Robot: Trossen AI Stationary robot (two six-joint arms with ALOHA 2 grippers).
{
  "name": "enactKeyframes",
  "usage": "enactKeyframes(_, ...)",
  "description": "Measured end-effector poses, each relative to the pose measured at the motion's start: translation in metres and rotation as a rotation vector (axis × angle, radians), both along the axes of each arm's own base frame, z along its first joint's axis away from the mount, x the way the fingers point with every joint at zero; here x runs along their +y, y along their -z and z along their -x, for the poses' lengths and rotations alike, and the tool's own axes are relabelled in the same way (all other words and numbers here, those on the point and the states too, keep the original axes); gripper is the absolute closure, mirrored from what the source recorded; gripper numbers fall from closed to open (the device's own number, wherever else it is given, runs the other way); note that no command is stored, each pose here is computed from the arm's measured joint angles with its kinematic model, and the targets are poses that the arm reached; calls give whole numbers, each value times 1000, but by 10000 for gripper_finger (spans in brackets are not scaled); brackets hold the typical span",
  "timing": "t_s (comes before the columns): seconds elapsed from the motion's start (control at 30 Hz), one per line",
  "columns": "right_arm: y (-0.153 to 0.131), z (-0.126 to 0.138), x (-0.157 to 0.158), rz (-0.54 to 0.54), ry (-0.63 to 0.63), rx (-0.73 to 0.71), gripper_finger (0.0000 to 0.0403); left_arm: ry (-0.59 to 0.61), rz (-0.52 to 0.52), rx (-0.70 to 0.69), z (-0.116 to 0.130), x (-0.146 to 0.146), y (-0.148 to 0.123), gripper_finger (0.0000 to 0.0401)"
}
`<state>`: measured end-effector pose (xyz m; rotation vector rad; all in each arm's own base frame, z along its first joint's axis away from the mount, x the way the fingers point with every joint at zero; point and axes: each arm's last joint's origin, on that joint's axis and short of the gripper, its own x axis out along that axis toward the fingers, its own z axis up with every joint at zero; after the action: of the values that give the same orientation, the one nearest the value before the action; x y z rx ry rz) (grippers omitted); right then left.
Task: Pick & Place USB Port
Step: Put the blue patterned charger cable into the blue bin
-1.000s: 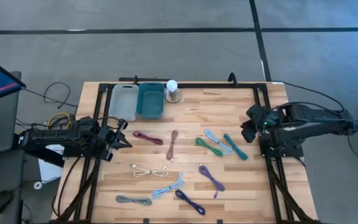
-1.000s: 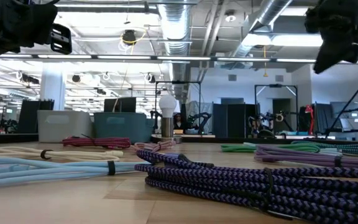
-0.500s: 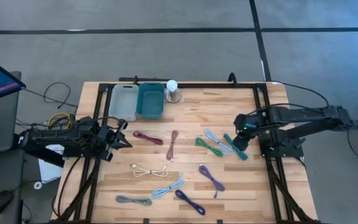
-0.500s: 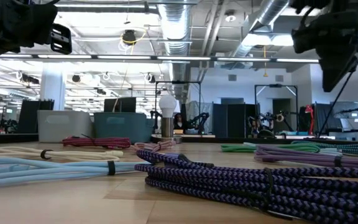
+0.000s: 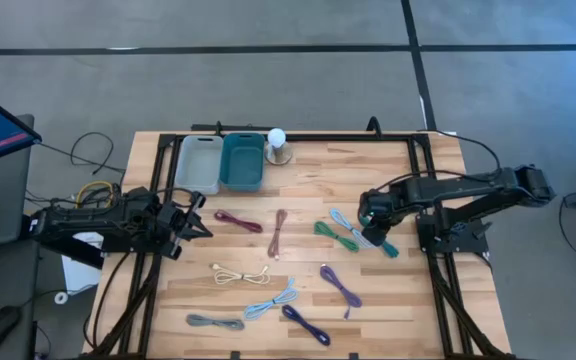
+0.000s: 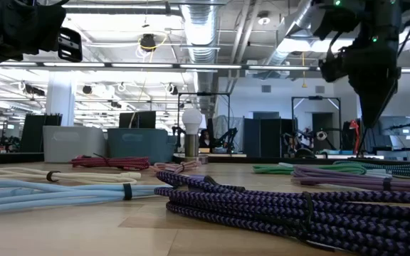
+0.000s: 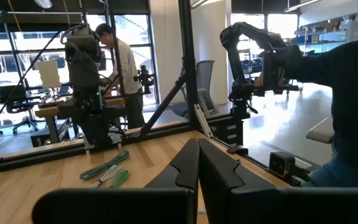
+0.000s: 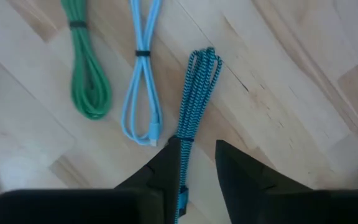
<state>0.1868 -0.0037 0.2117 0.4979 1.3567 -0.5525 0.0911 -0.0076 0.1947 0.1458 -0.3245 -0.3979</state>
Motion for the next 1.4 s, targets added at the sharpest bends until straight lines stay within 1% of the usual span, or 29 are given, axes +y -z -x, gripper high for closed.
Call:
enactKeyframes(0.3,25,-15,-1,29,-2,133,254,0,0,2,0,0,0,393)
enactKeyframes(0.47,37,-27,0,19,-26,123,236,1,0,2,0,0,0,393)
enactKeyframes(0.57,43,-32,0,-3,-42,123,232,1,0,2,0,0,0,393)
enactKeyframes(0.83,57,-37,-1,16,-56,181,236,0,0,2,0,0,0,393)
enactKeyframes(1.03,75,-30,-1,22,-56,191,238,1,0,2,0,0,0,393)
enactKeyframes(1.13,78,-26,-1,24,-55,168,248,1,0,2,0,0,0,393)
enactKeyframes(1.2,78,-25,-1,23,-56,157,265,0,0,3,0,0,0,393)
enactKeyframes(1.3,75,-24,0,21,-73,133,306,0,0,3,0,0,0,393)
enactKeyframes(1.4,72,-24,-1,31,-80,114,361,0,0,5,0,0,0,393)
